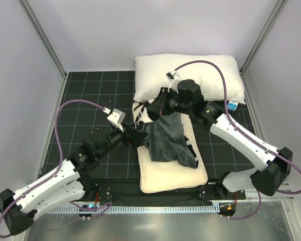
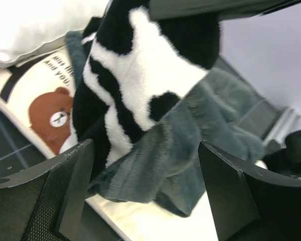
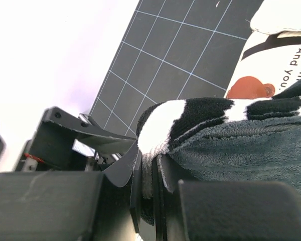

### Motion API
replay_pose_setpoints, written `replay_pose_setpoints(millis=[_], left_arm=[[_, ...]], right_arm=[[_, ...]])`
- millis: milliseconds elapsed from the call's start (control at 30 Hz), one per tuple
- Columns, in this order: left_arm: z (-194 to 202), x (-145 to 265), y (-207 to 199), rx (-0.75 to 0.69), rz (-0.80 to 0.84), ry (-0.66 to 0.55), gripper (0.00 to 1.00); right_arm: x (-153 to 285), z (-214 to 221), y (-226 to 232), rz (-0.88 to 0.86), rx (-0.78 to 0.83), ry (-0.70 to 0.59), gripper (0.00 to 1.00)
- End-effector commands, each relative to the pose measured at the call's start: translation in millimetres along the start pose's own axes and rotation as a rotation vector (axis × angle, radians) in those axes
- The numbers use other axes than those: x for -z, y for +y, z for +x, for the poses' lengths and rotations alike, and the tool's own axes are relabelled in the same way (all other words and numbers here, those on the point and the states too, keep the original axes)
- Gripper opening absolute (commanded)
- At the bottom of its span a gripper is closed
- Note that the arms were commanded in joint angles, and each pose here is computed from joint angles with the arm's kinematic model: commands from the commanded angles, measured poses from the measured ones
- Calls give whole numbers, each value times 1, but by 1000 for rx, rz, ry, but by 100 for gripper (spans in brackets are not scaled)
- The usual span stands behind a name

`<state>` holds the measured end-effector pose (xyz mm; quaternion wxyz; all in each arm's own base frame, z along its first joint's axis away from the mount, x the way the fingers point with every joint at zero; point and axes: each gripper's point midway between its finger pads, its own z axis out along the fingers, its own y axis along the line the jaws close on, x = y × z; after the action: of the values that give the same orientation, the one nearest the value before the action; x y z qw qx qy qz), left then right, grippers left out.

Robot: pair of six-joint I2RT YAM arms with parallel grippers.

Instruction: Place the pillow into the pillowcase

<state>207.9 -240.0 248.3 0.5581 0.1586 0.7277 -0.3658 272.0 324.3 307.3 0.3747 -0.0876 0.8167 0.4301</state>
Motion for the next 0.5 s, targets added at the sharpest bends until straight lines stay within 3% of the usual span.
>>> replay_pose_setpoints(millis=[0, 67, 100, 167, 267, 333, 367, 467], left_arm=[[-28, -11, 19, -116, -135, -76, 77], [-30, -15, 29, -118, -194, -73, 66], [-33, -14, 32, -123, -212, -84, 55], [-45, -14, 34, -118, -238, -125, 50], [-62, -12, 30, -118, -240, -171, 23], [-59, -20, 30, -140, -240, -137, 11], [-67, -23, 24, -143, -221, -136, 0], [-57, -35, 22, -159, -211, -72, 0]], right_arm=[[5, -24, 22, -47, 5, -63, 10], [5, -22, 21, -44, 4, -60, 10], [6, -22, 20, -42, 7, -60, 10], [7, -19, 16, -31, 6, -55, 10], [8, -14, 12, -24, 6, -49, 11], [10, -14, 13, -26, 10, -53, 14], [11, -13, 12, -24, 10, -55, 14], [16, -18, 13, -24, 14, -77, 15]])
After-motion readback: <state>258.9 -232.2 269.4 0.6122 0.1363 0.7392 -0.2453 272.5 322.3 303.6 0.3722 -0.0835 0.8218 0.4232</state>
